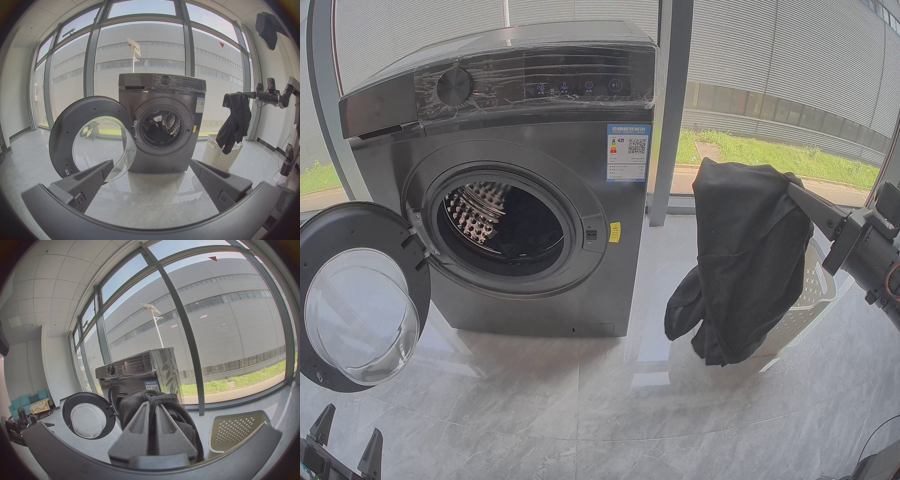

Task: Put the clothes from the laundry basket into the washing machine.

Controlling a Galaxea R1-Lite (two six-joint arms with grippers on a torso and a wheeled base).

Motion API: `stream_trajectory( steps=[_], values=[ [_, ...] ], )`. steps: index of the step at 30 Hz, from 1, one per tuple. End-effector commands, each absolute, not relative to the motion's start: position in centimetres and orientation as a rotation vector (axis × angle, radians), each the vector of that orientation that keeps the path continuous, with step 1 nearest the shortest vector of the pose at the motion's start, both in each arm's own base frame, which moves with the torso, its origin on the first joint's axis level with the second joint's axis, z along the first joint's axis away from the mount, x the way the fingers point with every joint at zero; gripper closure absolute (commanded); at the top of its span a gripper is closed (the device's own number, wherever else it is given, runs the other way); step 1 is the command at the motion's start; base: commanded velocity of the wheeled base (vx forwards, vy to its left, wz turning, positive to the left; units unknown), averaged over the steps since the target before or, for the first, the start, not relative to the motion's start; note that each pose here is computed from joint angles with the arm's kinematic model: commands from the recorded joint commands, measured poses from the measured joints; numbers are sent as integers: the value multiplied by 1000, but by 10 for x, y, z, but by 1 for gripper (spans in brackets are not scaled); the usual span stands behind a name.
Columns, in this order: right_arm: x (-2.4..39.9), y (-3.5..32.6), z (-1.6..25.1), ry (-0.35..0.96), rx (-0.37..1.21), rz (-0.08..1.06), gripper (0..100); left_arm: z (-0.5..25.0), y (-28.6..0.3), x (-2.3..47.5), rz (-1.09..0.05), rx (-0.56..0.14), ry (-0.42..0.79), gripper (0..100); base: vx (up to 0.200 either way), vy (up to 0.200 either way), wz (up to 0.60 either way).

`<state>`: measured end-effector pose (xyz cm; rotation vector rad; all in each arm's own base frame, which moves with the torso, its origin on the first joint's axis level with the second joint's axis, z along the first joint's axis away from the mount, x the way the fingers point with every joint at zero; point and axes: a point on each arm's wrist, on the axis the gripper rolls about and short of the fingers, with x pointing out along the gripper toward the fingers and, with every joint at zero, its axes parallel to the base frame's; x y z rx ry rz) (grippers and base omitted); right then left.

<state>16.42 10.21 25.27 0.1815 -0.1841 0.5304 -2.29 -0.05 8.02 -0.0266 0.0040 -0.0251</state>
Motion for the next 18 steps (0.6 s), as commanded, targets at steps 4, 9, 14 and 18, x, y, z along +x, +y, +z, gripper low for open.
stream_trajectory(
  steps=[4,9,14,18],
  values=[
    [164,103,253,-184,182,532,100,75,0,-23,-24,-28,3,0,0,200,0],
    [164,103,252,-182,182,533,100,75,0,-23,-25,-26,3,0,0,200,0],
    [164,103,251,-176,180,533,100,75,0,-23,-24,-28,3,0,0,200,0],
    [164,103,250,-175,180,536,100,75,0,-23,-24,-28,3,0,0,200,0]
  ],
)
